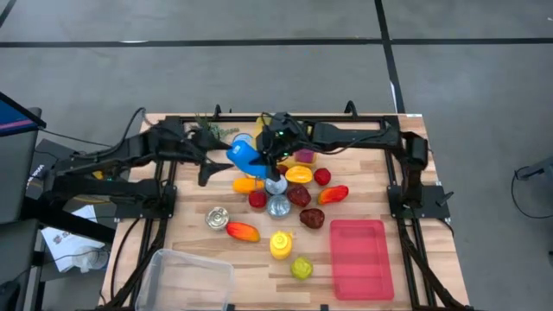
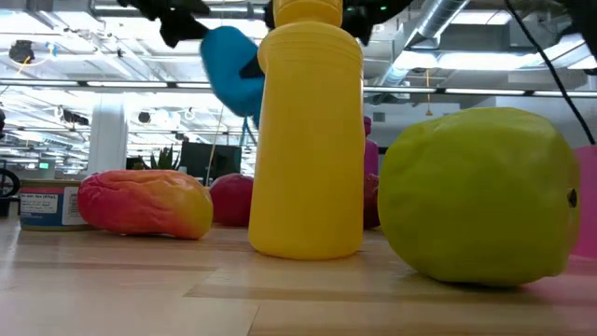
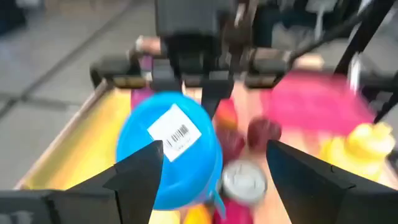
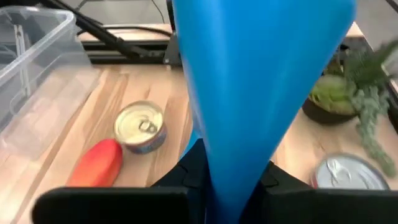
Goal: Pick & Place Food Item
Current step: Put the blue tumbler into the yellow bin
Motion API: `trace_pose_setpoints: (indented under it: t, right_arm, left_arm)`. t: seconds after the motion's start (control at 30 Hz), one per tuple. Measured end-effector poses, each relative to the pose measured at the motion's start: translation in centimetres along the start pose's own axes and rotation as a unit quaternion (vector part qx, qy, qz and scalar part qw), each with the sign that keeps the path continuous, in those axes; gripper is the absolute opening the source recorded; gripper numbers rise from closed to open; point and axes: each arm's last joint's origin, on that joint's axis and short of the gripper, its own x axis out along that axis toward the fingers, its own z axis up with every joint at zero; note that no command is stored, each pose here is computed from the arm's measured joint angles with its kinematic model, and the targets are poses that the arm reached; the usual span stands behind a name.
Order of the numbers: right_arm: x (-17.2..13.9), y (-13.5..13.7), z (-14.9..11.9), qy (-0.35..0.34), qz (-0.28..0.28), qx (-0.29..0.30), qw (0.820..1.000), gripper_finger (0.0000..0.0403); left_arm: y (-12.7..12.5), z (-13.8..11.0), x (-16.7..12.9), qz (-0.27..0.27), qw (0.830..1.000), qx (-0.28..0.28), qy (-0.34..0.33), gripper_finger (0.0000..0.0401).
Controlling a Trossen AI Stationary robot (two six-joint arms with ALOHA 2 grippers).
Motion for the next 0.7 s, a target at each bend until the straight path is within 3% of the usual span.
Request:
trace_pose_setpoints:
  t: [0.2,0.37,0.7]
  right_arm:
    - [1.5,-0.2,0.7,0.027,0.014,-0.005,1.000,0.0039]
    - [1.5,0.2,1.3,0.035,0.017,-0.020,0.999,0.0039]
    - [1.5,0.4,0.7,0.058,0.024,-0.032,0.998,0.0039]
  left_arm:
    - [0.8,0.4,1.0,0.042,0.996,0.011,0.084,0.0278]
    - [1.5,0.6,1.8,0.048,0.993,0.016,0.108,0.0280]
    - [1.7,-0.3,3.7,-0.005,0.988,0.034,0.152,0.0285]
